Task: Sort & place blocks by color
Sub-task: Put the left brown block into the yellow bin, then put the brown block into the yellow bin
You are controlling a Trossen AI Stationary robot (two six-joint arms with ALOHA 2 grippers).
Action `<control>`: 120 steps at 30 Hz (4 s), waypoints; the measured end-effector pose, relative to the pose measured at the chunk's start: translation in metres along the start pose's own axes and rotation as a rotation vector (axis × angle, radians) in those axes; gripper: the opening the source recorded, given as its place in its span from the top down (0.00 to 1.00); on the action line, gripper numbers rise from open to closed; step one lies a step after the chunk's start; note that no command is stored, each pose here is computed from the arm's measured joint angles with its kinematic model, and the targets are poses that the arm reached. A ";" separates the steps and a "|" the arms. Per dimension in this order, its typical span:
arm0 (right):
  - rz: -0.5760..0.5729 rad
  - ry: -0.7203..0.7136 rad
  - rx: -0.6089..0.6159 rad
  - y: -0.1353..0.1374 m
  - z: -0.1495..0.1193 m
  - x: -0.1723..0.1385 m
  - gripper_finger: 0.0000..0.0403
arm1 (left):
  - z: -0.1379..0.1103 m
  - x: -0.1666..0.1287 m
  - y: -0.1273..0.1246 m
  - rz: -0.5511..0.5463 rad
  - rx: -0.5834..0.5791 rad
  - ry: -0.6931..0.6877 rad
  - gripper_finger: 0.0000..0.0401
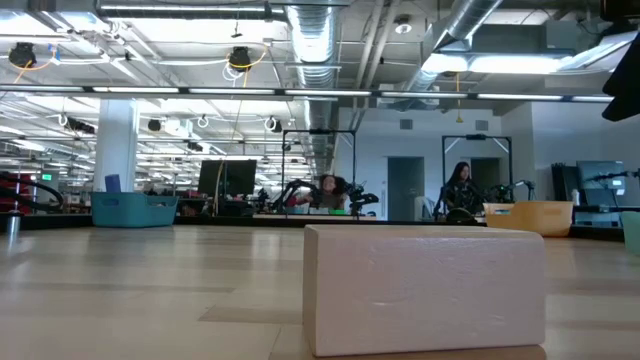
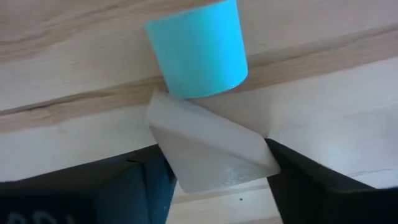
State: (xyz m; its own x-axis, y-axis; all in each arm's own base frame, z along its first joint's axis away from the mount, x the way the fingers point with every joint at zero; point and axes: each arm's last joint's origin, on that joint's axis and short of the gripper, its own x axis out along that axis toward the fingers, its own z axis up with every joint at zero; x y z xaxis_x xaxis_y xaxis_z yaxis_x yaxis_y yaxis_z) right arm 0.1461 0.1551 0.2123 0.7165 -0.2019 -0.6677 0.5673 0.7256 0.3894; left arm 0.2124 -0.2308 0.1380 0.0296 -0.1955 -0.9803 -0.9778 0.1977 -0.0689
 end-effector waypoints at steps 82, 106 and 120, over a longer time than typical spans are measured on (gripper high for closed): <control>-0.132 -0.378 0.398 -0.159 0.247 0.080 0.73 | 0.358 -0.217 -0.129 -0.133 1.221 -1.150 0.41; -1.069 0.059 0.506 -0.252 0.196 0.062 0.38 | 0.394 -0.215 -0.107 -0.210 1.187 -1.050 0.37; -0.931 0.062 0.372 -0.235 0.201 0.062 0.30 | 0.392 -0.209 -0.104 -0.185 1.187 -0.976 0.37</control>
State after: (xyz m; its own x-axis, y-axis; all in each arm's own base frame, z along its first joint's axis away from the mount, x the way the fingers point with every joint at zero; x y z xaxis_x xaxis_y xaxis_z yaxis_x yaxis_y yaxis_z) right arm 0.1386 -0.1595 0.2070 -0.0930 -0.5422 -0.8351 0.9895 0.0428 -0.1380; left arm 0.3890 0.1657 0.2777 0.7085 0.2863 -0.6450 -0.2391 0.9573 0.1623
